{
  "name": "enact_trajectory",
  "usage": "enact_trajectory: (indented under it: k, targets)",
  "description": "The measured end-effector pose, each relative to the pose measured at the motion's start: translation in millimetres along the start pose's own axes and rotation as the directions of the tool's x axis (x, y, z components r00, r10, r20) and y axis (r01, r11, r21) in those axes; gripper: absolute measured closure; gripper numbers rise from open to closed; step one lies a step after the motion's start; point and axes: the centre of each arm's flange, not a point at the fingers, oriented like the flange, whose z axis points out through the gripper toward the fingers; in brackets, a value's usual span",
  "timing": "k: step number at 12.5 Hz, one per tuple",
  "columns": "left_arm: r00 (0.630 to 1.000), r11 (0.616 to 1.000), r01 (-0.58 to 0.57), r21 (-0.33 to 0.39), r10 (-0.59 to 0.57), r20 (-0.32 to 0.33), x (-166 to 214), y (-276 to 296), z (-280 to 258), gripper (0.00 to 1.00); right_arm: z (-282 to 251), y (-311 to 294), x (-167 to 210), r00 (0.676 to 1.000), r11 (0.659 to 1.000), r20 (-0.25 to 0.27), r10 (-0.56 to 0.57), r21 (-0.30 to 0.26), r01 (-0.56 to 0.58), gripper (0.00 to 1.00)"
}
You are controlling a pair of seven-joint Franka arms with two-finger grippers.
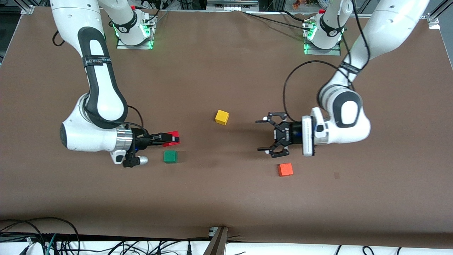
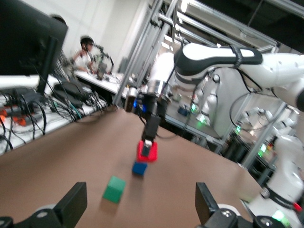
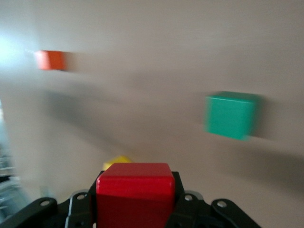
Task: Pass red block to right arm, stack on blue
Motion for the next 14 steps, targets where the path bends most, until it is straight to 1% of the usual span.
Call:
enact_trajectory:
  k: [1, 2, 3, 4, 5, 6, 7, 8, 10, 12, 14]
  targets:
    - [0.998, 1.000, 0.015, -0.020, -0.014, 0.055, 4.8, 3.4, -13.5, 0.00, -11.8, 14.5, -1.0, 1.000, 0.993, 0.012, -0.026, -0.117, 0.027, 0.44]
    - [0.993, 0.999, 0.036, -0.041, -0.031, 0.112, 8.0, 7.5, -27.0, 0.00, -21.9, 25.0, -1.5, 0.999, 0.975, 0.022, -0.050, -0.217, 0.053, 0.44]
    - [0.982, 0.996, 0.063, -0.057, -0.052, 0.180, 10.1, 12.0, -40.9, 0.00, -28.5, 31.2, -1.5, 0.997, 0.953, 0.032, -0.071, -0.293, 0.078, 0.44]
    - [0.963, 0.993, 0.097, -0.065, -0.077, 0.259, 13.1, 18.3, -56.6, 0.00, -33.0, 36.9, -1.5, 0.996, 0.932, 0.042, -0.083, -0.350, 0.093, 0.44]
    - [0.938, 0.989, 0.136, -0.065, -0.107, 0.330, 17.7, 26.5, -72.1, 0.00, -36.5, 44.6, -2.1, 0.995, 0.915, 0.048, -0.083, -0.393, 0.095, 0.44]
    - [0.904, 0.982, 0.182, -0.053, -0.145, 0.402, 22.5, 35.9, -87.0, 0.00, -38.5, 53.7, -3.3, 0.996, 0.898, 0.051, -0.074, -0.431, 0.089, 0.44]
    - [0.856, 0.974, 0.227, -0.024, -0.187, 0.482, 24.9, 45.0, -100.6, 0.00, -38.6, 60.6, -4.6, 0.997, 0.882, 0.050, -0.065, -0.464, 0.081, 0.44]
    - [0.796, 0.963, 0.267, 0.017, -0.231, 0.559, 26.0, 53.6, -113.5, 0.00, -37.4, 64.6, -6.2, 0.997, 0.868, 0.046, -0.054, -0.492, 0.070, 0.44]
    - [0.666, 0.932, 0.344, 0.115, -0.328, 0.670, 26.5, 70.0, -131.3, 0.00, -33.7, 64.0, -11.0, 0.998, 0.855, 0.015, -0.054, -0.517, 0.054, 0.44]
    - [0.523, 0.898, 0.374, 0.233, -0.411, 0.747, 28.6, 83.9, -146.0, 0.00, -27.3, 72.1, -21.7, 0.996, 0.847, -0.051, -0.073, -0.531, 0.035, 0.44]
    - [0.386, 0.856, 0.374, 0.356, -0.493, 0.780, 41.9, 97.4, -161.8, 0.00, -16.0, 89.3, -39.5, 0.991, 0.842, -0.101, -0.082, -0.540, 0.015, 0.44]
